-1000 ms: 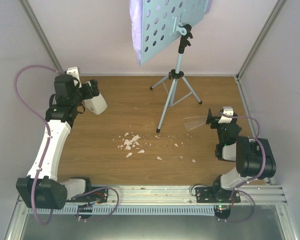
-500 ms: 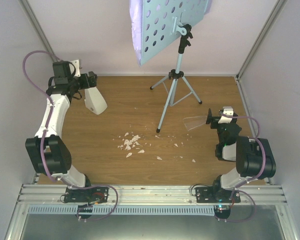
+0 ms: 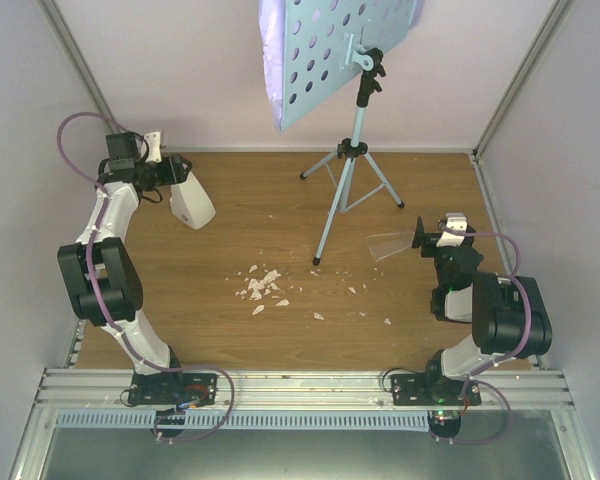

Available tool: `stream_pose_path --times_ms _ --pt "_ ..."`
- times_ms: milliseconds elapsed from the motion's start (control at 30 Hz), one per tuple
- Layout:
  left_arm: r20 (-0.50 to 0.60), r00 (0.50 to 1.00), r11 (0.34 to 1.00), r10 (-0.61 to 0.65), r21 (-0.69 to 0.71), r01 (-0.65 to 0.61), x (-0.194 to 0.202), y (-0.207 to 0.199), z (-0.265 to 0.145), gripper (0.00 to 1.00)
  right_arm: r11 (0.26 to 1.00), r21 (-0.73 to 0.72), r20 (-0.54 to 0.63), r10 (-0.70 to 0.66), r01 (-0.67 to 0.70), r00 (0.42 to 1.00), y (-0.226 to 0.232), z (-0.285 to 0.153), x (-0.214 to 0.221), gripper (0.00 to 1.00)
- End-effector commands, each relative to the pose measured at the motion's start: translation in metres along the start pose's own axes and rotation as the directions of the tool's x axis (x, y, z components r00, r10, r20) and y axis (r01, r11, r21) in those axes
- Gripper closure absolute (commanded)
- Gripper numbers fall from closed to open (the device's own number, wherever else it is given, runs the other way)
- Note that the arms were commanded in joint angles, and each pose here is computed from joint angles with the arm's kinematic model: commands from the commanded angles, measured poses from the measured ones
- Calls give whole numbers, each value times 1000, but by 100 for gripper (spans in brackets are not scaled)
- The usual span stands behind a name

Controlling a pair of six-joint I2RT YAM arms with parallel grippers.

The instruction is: Pack up the instrument practice props

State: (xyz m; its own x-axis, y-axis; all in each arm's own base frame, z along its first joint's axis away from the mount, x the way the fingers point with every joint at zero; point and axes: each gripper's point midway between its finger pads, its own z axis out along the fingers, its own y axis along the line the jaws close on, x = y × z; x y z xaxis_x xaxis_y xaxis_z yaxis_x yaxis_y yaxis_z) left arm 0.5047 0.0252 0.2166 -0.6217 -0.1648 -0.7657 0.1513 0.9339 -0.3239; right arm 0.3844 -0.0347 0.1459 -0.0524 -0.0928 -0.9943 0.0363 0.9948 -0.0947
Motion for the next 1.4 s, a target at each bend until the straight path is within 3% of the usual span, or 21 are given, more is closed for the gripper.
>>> stream_pose_path --times_ms 0,533,833,1033,1367 --pt "38 999 1000 10 10 -11 -6 0 5 35 1000 -2 13 -22 22 1000 1 1 -2 0" --pt "69 995 997 67 26 -69 7 5 19 35 1000 -3 12 -22 22 1000 1 0 -2 0" --pt "46 994 995 103 -4 -103 19 16 29 28 1000 -3 13 -22 22 1000 2 1 -2 0" --pt "26 993 992 113 -51 -112 27 25 33 36 1000 -4 12 -21 21 1000 2 0 -2 0" --pt "110 978 981 175 -100 -164 13 2 10 52 1000 -3 13 -22 22 1000 2 1 -2 0"
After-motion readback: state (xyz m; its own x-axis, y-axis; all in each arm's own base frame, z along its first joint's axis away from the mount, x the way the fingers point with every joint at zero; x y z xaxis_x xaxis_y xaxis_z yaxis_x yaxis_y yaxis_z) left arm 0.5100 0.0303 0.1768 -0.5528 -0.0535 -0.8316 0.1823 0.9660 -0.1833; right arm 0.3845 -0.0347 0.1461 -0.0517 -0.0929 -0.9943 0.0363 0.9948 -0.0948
